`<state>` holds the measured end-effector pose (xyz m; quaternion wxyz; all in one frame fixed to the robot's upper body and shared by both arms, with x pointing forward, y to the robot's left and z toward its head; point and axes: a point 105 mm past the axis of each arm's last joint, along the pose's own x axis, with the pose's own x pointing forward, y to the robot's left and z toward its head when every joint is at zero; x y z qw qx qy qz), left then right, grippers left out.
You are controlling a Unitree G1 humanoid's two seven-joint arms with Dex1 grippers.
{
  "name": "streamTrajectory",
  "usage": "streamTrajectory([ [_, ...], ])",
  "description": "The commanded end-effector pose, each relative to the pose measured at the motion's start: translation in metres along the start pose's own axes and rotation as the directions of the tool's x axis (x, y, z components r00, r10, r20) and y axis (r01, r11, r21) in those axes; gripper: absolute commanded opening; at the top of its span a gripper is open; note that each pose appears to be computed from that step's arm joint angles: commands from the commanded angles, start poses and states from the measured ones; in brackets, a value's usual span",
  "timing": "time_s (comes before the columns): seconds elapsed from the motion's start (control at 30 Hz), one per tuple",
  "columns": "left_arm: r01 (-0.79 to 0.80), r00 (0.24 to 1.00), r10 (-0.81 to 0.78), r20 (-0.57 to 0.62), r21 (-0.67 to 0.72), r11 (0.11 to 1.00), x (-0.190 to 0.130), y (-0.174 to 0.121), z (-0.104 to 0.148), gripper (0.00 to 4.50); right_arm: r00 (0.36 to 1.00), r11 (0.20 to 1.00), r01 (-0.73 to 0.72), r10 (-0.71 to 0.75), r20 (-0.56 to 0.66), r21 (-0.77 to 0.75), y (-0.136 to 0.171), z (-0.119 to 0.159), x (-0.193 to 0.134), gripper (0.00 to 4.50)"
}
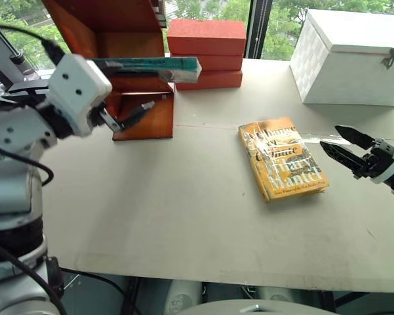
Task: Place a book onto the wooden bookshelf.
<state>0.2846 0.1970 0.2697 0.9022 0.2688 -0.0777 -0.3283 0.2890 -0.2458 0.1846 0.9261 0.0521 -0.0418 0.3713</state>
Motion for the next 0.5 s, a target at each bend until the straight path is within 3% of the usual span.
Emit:
streamTrajectory([
  [0.03,0.114,0.993,-0.103,0.054,-0.282,0.953,-0.007,-0.047,-0.017,4.44,0.993,0.986,0.069,-0.082,-0.08,-0.151,-0.009,-0.016,-0.018,4.5],
  [0.17,0.041,0.999,-0.052,-0.011,-0.465,0.885,-0.008,-0.08,-0.061,4.44,0.974,0.968,0.118,-0.156,-0.164,-0.223,-0.016,-0.052,-0.04,4.5],
  [0.3,-0.068,0.99,0.0,-0.142,-0.474,0.878,-0.007,-0.108,-0.106,4.44,0.964,0.97,0.112,-0.159,-0.215,-0.216,-0.009,-0.077,-0.06,4.5],
  [0.5,-0.03,0.98,-0.066,-0.187,-0.469,0.883,-0.01,-0.148,-0.137,4.44,0.96,0.975,0.086,-0.136,-0.244,-0.207,0.003,-0.093,-0.067,4.5],
])
